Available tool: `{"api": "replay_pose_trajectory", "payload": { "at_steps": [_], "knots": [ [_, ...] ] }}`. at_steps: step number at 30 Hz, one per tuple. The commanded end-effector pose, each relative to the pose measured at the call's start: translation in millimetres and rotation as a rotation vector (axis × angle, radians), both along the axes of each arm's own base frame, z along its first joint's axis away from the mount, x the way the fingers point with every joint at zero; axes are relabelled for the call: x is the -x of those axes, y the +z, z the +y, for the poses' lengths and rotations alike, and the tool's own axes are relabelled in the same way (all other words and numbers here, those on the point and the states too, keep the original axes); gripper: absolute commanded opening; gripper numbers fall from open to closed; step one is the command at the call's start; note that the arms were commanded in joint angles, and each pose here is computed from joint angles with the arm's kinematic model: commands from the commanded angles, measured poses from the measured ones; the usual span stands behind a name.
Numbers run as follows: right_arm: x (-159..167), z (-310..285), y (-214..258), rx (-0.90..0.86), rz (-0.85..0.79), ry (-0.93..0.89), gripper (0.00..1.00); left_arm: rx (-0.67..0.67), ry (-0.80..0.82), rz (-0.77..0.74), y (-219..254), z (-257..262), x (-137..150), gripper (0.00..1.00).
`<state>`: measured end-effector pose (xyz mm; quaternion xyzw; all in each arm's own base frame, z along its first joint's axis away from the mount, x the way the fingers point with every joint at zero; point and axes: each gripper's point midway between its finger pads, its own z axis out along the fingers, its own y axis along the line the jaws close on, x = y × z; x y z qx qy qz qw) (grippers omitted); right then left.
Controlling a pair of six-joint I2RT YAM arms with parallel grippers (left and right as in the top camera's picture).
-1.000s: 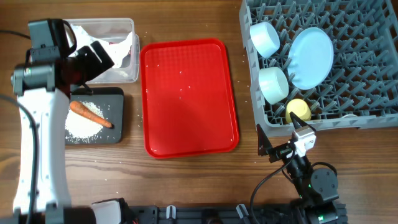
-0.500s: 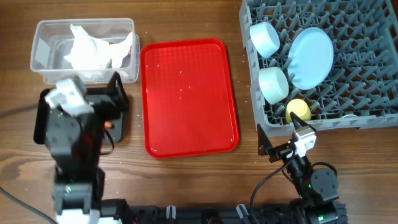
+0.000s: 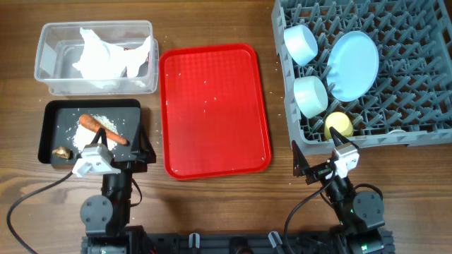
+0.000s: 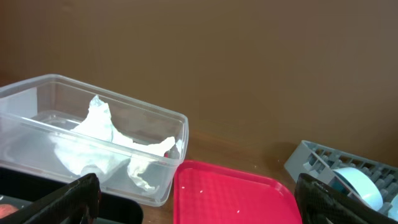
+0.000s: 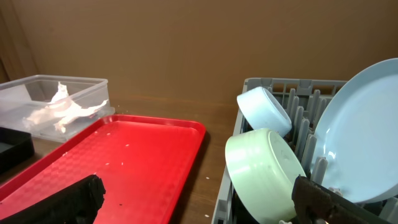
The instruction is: Sort waste into correct bins and load items into the dishwasher rack
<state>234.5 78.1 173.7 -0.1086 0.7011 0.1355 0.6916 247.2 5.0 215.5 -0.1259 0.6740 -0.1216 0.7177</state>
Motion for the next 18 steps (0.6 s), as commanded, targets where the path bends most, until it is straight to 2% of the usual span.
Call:
{"api": "replay_pose_trajectory", "payload": {
  "at_steps": [1,7,11,16,18],
  "knots": [
    [0,-3,2,0.008,-0.014,-0.015,1.0,-0.018,0.006,-0.035,-4,-1,4,1.0],
    [0,-3,2,0.008,-0.014,-0.015,1.0,-0.017,0.004,-0.077,-6,-2,3,1.0],
    [0,-3,2,0.008,-0.014,-0.015,1.0,-0.014,0.003,-0.049,-14,-2,2,1.0],
    [0,-3,2,0.008,-0.014,-0.015,1.0,-0.006,-0.003,0.118,-55,-3,1,1.0],
    [0,-3,2,0.008,-0.014,-0.015,1.0,-0.014,-0.027,0.134,-59,-7,1,1.0]
  ]
}}
